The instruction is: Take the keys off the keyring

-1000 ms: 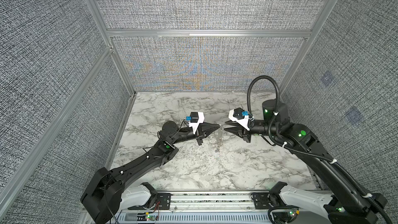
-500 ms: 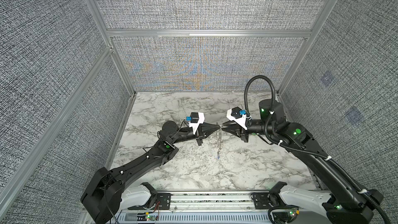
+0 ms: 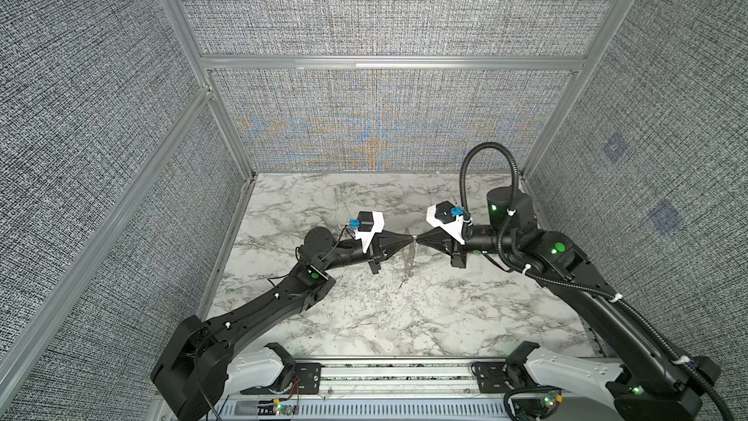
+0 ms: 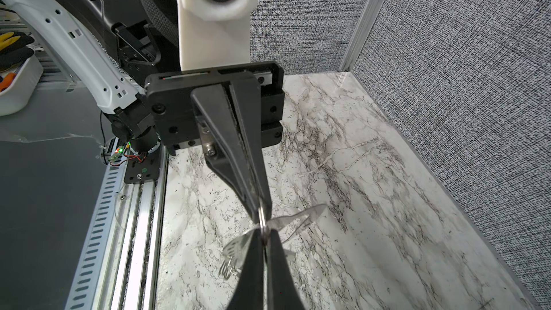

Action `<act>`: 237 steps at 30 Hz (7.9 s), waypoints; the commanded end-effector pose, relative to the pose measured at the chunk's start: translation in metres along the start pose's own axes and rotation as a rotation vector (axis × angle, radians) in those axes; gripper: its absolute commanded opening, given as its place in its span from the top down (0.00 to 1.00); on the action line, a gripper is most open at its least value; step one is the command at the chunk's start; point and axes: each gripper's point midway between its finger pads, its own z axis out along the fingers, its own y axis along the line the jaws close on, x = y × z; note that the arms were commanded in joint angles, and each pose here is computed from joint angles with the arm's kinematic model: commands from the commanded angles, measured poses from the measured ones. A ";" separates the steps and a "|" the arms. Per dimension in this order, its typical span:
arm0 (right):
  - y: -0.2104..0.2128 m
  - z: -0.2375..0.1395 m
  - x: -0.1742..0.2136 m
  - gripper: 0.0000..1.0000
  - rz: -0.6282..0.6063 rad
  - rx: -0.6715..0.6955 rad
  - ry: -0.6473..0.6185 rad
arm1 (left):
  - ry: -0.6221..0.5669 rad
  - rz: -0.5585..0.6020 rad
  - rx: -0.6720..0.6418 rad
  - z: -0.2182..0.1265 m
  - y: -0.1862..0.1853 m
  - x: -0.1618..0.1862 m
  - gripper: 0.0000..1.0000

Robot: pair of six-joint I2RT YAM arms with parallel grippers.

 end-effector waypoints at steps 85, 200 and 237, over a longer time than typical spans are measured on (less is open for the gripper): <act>-0.016 -0.010 0.038 1.00 0.030 0.091 0.285 | 0.699 0.637 -0.101 0.037 0.010 0.027 1.00; -0.004 -0.018 0.032 1.00 -0.103 0.048 0.249 | 0.629 0.640 -0.090 0.027 0.006 0.006 0.73; -0.005 -0.016 0.037 1.00 -0.109 0.040 0.276 | 0.774 0.677 -0.053 0.036 0.009 0.028 0.87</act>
